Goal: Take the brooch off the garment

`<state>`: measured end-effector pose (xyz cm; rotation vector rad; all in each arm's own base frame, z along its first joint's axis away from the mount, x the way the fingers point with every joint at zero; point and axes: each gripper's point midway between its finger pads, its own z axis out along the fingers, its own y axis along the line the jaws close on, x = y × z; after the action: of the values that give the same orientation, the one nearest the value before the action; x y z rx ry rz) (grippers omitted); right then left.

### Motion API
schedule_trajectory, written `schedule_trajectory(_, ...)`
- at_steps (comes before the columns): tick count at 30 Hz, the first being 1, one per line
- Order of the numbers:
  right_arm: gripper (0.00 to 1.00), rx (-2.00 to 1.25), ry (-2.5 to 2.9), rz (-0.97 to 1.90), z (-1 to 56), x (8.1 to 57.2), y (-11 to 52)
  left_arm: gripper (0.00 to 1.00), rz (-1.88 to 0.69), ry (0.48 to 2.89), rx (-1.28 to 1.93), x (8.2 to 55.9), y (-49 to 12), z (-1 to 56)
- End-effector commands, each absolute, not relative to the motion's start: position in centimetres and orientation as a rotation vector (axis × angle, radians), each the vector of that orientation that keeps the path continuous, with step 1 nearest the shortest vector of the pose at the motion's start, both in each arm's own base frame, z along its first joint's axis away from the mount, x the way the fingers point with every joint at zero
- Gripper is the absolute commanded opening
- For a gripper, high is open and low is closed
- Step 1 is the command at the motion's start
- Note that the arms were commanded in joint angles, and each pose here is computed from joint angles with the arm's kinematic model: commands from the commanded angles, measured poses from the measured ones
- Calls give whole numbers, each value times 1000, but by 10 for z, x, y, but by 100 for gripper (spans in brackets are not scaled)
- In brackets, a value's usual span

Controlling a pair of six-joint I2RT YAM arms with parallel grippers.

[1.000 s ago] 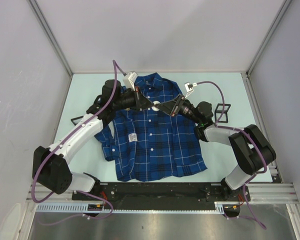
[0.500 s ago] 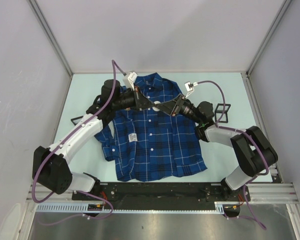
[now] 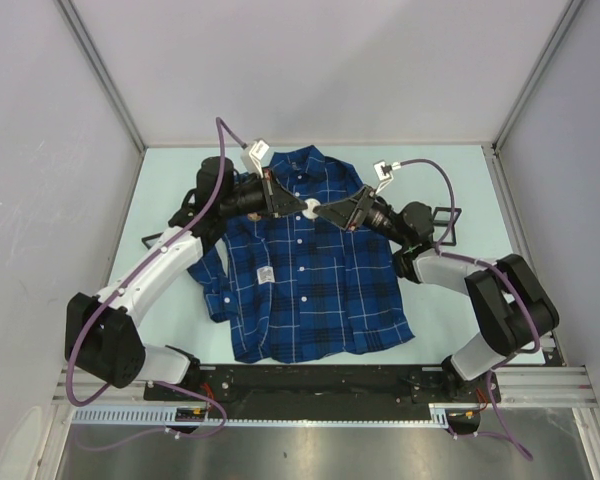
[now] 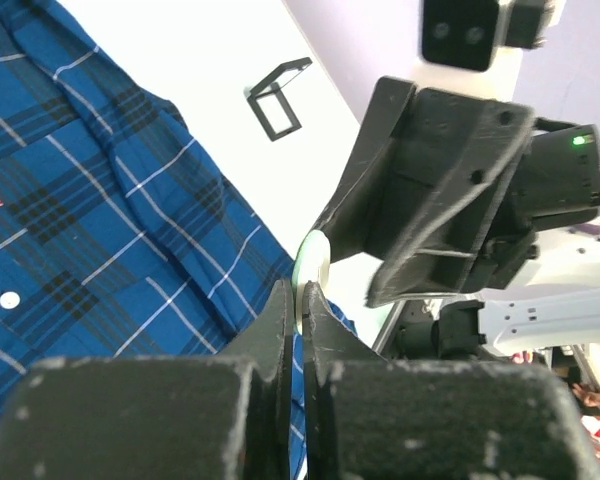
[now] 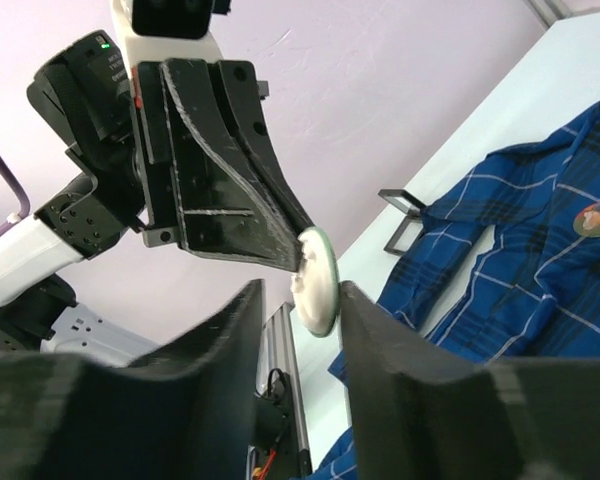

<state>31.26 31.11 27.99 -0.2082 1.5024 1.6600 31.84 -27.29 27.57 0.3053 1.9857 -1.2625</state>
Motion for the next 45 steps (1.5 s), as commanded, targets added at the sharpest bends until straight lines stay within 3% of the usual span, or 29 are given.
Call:
schedule_trajectory(1, 35, -250, 1448, 1702, 288, 308, 313, 0, -1324, 1919, 337, 313, -276, 293)
schedule_trajectory(4, 27, -259, 1449, 1707, 288, 308, 317, 0, -1332, 1923, 339, 314, -277, 291)
schedule_trajectory(5, 12, -260, 1449, 1704, 288, 307, 318, 0, -1341, 1922, 346, 313, -279, 292)
schedule_trajectory(7, 0, -259, 1437, 1671, 294, 309, 315, 0, -1332, 1928, 349, 313, -278, 292)
schedule_trajectory(10, 0, -215, 1483, 1522, 294, 325, 306, 11, -1211, 1955, 313, 321, -265, 289)
schedule_trajectory(11, 0, -188, 1597, 1438, 273, 334, 301, 28, -1135, 1953, 270, 331, -256, 290)
schedule_trajectory(14, 0, -6, 1771, 1155, 253, 353, 257, 46, -1012, 1961, 242, 340, -236, 295)
schedule_trajectory(17, 0, 133, 1926, 691, 221, 358, 187, 50, -945, 1955, 241, 342, -225, 304)
schedule_trajectory(22, 0, 177, 2123, -49, 188, 333, 76, 52, -973, 1917, 264, 334, -225, 317)
schedule_trajectory(30, 0, 166, 2279, -710, 148, 329, 9, 53, -980, 1923, 281, 332, -227, 317)
schedule_trajectory(39, 0, 191, 2293, -981, 109, 387, -32, 53, -1033, 1954, 289, 333, -235, 304)
schedule_trajectory(45, 0, 199, 2315, -948, 93, 407, -38, 53, -1041, 1972, 289, 335, -237, 298)
